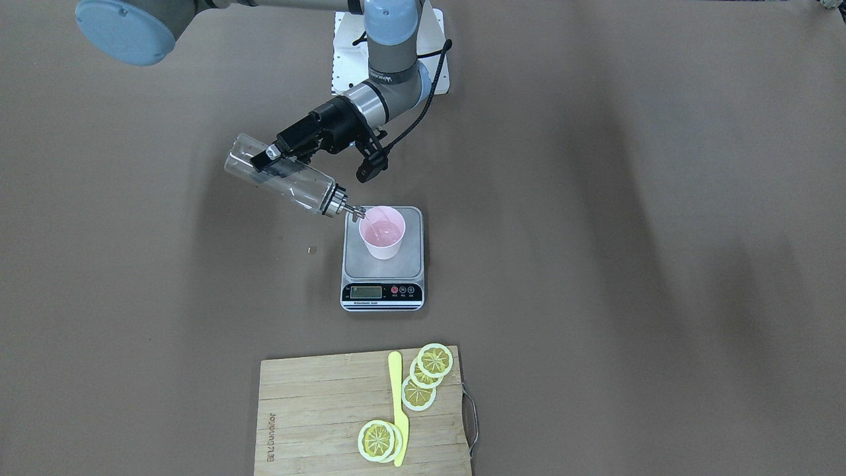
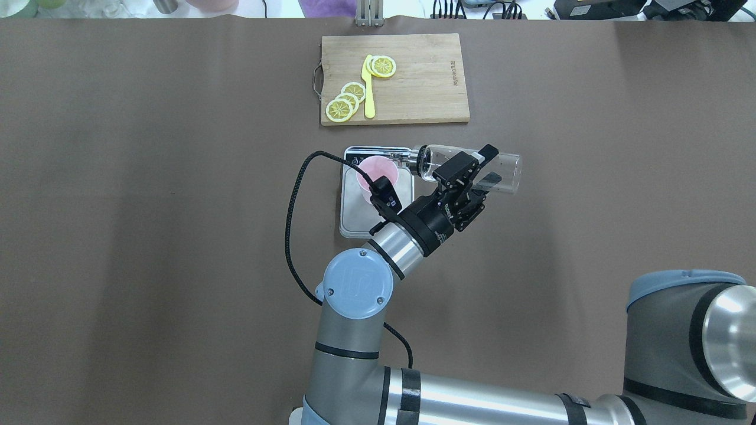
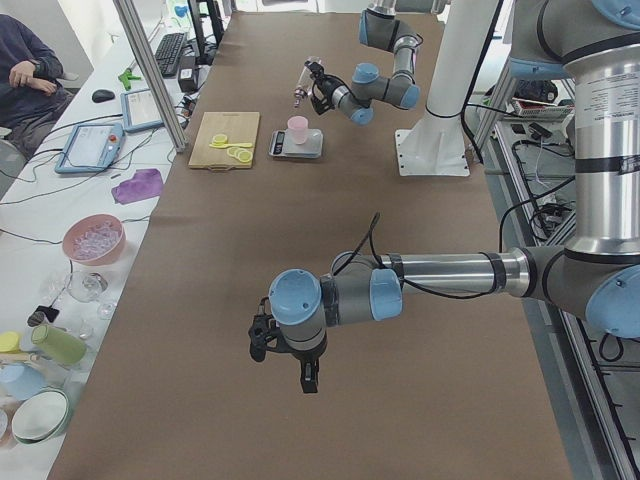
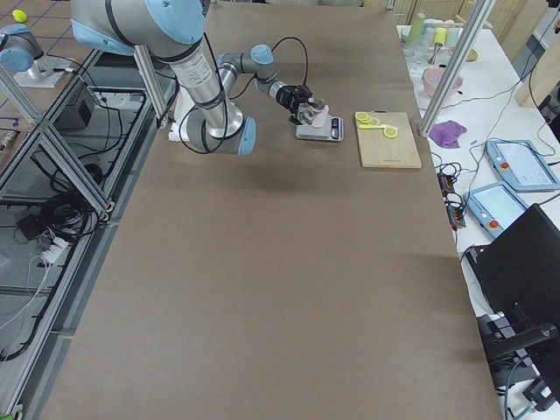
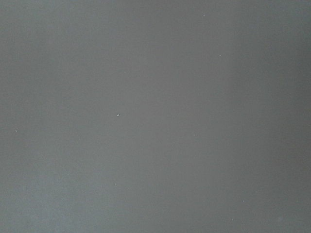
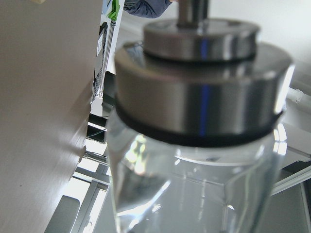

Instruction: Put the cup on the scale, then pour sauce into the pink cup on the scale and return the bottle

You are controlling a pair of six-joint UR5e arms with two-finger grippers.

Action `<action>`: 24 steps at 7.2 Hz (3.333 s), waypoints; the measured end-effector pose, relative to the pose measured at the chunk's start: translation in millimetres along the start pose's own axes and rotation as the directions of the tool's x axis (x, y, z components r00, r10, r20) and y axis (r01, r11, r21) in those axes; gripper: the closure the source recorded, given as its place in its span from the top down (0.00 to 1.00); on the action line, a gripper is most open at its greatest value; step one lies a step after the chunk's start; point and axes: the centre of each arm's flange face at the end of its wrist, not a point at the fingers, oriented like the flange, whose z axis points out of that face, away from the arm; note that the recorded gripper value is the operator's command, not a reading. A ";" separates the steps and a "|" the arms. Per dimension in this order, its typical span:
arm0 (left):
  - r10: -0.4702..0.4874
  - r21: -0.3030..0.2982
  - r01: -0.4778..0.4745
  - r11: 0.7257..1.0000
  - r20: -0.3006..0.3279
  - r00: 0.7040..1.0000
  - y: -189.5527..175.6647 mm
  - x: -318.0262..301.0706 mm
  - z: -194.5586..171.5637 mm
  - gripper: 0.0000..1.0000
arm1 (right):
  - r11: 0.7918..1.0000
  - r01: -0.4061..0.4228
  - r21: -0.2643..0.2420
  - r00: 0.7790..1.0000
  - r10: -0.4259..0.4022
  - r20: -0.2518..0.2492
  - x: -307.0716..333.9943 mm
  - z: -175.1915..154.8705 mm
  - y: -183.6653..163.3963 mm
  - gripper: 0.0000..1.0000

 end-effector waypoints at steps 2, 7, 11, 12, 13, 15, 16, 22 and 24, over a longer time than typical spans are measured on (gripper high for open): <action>-0.002 -0.001 0.002 1.000 -0.001 1.000 0.5 -0.3 0.2 0.98 | 1.000 0.006 -0.006 1.000 -0.006 -0.008 0.6 0.7 1.7 0.00; -0.002 -0.002 0.002 1.000 -0.001 1.000 1.0 -0.5 0.7 0.98 | 1.000 0.000 -0.028 1.000 0.000 -0.015 9.8 -3.4 5.6 0.00; -0.002 -0.001 0.002 1.000 -0.001 1.000 0.9 -0.5 0.6 0.98 | 1.000 -0.001 -0.030 1.000 0.000 -0.014 12.0 -4.7 5.4 0.00; -0.001 -0.002 0.001 1.000 -0.001 1.000 0.9 -0.4 0.8 0.98 | 0.999 0.003 -0.032 1.000 -0.003 -0.016 11.9 -4.5 5.7 0.00; -0.001 -0.002 0.001 1.000 -0.001 1.000 0.9 -0.2 0.9 0.98 | 0.999 0.008 -0.035 1.000 -0.009 -0.020 11.8 -4.3 6.0 0.00; -0.001 -0.003 0.001 1.000 -0.001 1.000 0.9 -0.2 1.0 0.98 | 0.999 0.020 -0.041 0.999 -0.021 -0.028 13.8 -5.2 6.1 0.00; -0.002 -0.002 0.002 1.000 -0.007 1.000 0.9 0.3 1.1 0.98 | 0.999 0.025 -0.044 0.999 -0.026 -0.031 14.5 -5.9 5.5 0.00; -0.008 -0.004 0.008 1.000 -0.028 1.000 1.0 0.8 2.6 0.98 | 0.998 0.035 -0.053 0.998 -0.037 -0.043 17.9 -9.1 3.1 0.00; -0.008 -0.004 0.008 1.000 -0.028 1.000 1.0 0.7 2.8 0.98 | 0.999 0.012 -0.052 0.999 -0.015 -0.046 17.5 -9.0 3.0 0.00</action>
